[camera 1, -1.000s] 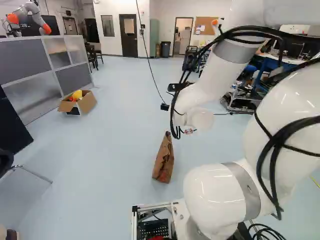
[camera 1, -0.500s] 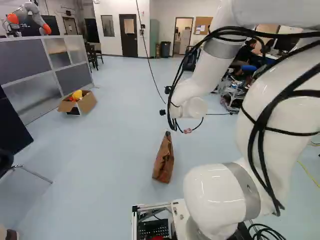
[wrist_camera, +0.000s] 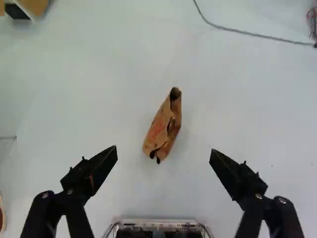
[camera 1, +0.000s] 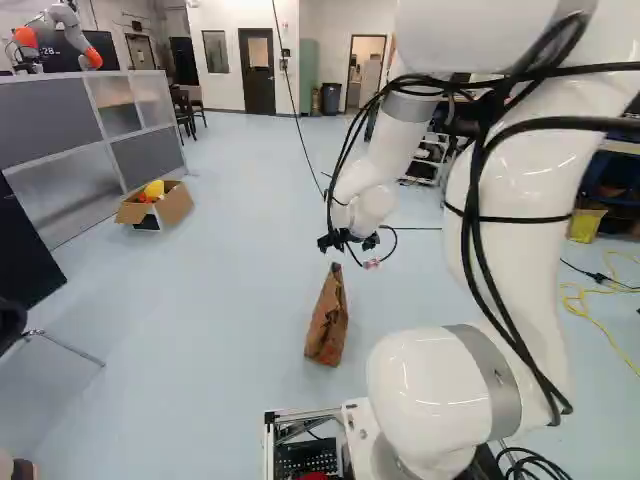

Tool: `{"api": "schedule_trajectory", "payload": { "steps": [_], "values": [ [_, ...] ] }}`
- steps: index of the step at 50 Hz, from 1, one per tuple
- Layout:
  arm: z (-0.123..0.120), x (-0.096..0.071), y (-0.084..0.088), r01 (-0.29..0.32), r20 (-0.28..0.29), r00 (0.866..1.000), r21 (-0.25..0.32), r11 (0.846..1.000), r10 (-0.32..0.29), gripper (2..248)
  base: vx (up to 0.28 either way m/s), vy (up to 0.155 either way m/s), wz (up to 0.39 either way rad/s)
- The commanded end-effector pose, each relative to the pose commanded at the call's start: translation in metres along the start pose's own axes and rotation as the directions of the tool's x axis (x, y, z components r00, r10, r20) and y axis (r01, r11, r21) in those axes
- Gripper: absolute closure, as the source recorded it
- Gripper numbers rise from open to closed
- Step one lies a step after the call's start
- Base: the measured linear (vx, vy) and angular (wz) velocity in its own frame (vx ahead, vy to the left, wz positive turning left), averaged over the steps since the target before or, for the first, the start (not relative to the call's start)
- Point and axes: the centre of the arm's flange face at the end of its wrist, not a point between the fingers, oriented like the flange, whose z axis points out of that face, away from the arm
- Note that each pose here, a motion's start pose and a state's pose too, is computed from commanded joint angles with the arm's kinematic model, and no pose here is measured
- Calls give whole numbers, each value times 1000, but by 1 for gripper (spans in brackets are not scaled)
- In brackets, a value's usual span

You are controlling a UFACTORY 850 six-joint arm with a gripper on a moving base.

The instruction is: Pick up the grocery bag from the ground

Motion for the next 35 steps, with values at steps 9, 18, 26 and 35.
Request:
{"api": "schedule_trajectory", "payload": {
  "steps": [9,18,26,35],
  "values": [
    [31,0,0,0,142,990,0,1000,0,3,0,0,0],
    [62,1,0,0,248,969,0,1000,0,3,0,0,0],
    [89,5,0,-4,295,955,-1,1000,4,3,0,0,0],
    [120,9,0,-33,330,943,-10,999,35,3,0,0,0]
  ]
}}
